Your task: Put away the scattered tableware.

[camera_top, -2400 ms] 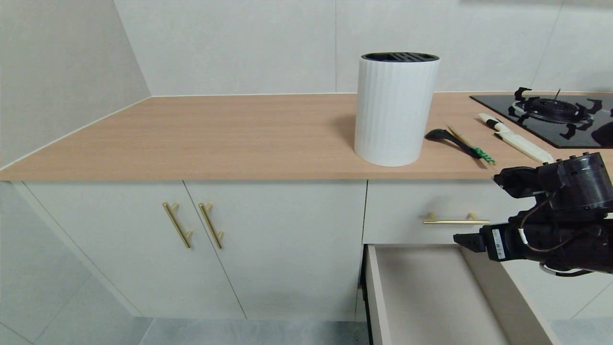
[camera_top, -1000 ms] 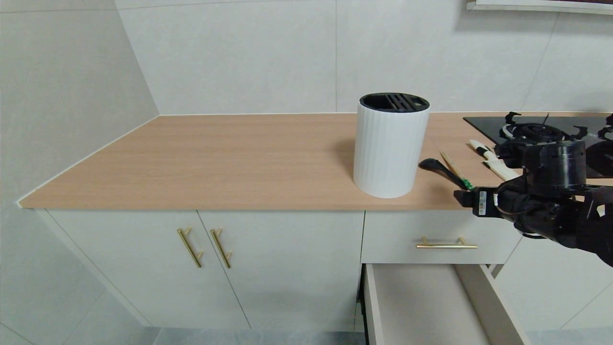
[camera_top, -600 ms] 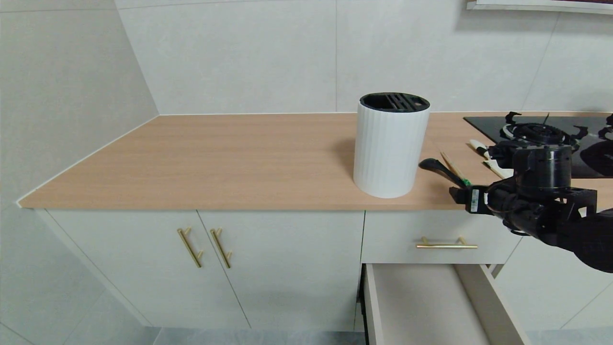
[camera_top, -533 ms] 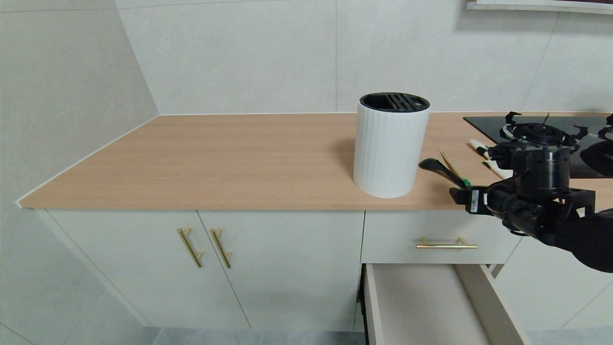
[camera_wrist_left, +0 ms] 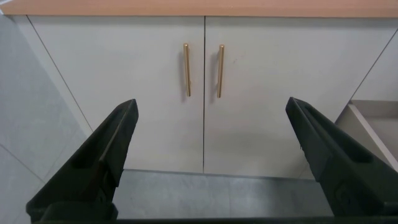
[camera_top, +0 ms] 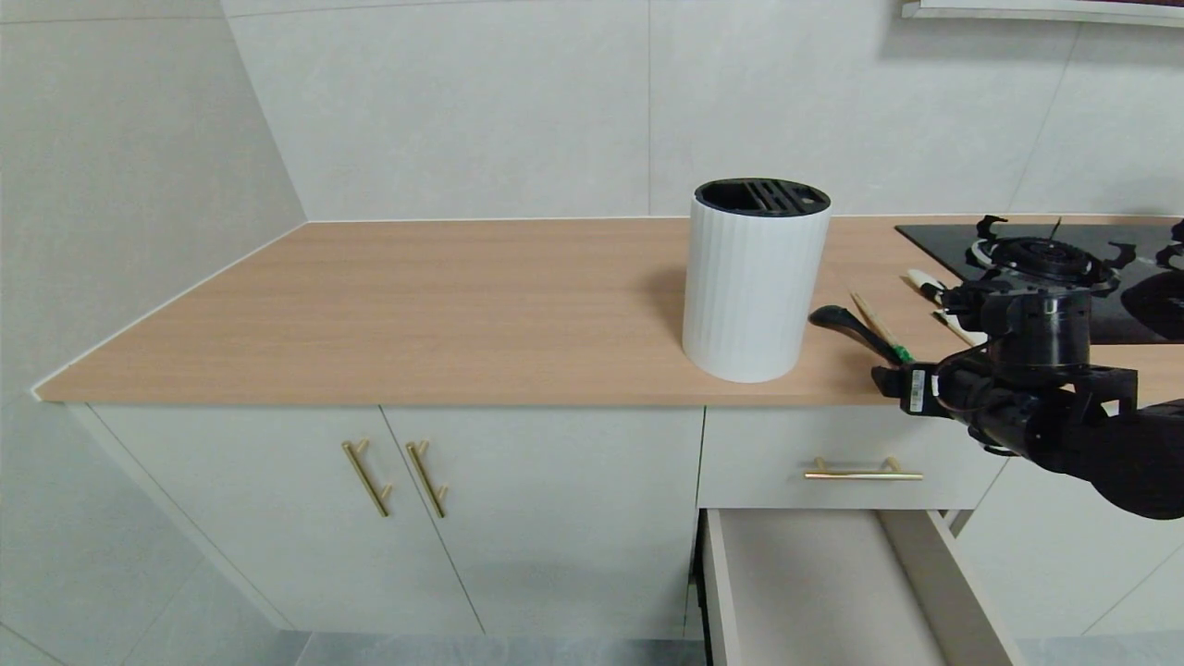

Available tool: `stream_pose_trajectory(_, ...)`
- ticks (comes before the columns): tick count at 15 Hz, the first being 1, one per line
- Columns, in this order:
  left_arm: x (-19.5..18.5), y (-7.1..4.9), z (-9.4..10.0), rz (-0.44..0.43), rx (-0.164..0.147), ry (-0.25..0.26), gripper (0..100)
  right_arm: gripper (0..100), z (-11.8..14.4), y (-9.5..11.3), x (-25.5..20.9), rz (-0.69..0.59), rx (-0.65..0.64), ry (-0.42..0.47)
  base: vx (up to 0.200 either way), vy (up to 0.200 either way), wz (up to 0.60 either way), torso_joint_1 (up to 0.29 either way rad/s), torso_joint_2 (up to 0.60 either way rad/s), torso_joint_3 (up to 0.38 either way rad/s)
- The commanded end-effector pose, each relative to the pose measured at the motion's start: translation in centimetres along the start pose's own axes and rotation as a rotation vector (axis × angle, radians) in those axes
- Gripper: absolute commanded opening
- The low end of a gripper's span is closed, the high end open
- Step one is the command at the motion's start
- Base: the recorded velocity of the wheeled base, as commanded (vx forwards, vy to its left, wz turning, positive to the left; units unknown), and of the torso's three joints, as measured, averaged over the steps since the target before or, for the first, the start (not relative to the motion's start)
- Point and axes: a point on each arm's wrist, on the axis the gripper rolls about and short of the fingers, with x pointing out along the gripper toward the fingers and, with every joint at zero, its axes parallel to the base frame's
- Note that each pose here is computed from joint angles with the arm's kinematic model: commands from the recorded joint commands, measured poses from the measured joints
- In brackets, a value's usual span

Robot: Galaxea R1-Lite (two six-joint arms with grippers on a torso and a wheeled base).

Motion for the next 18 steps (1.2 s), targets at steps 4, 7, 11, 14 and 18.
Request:
stream_pose_trajectory(4, 0.0, 0.0, 0.0, 0.001, -0.001, 0.001, 100, 0, -0.1, 0.1, 0.3, 0.001, 0.011, -0.012, 0.0, 0.0, 0.0, 0.0, 0.0, 0.0)
stream_pose_trajectory(7, 0.0, 0.0, 0.0, 0.001, -0.001, 0.001, 100, 0, -0.1, 0.1, 0.2, 0.001, 0.011, -0.012, 0.0, 0.0, 0.0, 0.0, 0.0, 0.0)
stream_pose_trajectory(11, 0.0, 0.0, 0.0, 0.001, -0.001, 0.001, 100, 0, 0.3, -0.1, -0.2, 0.001, 0.015, -0.026, 0.0, 0.0, 0.0, 0.0, 0.0, 0.0)
stream_pose_trajectory(14, 0.0, 0.0, 0.0, 0.001, -0.001, 0.001, 100, 0, 2.0, -0.7, -2.3, 0.011, 0.036, -0.078, 0.0, 0.0, 0.0, 0.0, 0.0, 0.0)
stream_pose_trajectory(18, 0.0, 0.0, 0.0, 0.001, -0.001, 0.001, 100, 0, 3.9, -1.9, -6.4, 0.028, 0.035, -0.08, 0.0, 0.0, 0.0, 0.0, 0.0, 0.0)
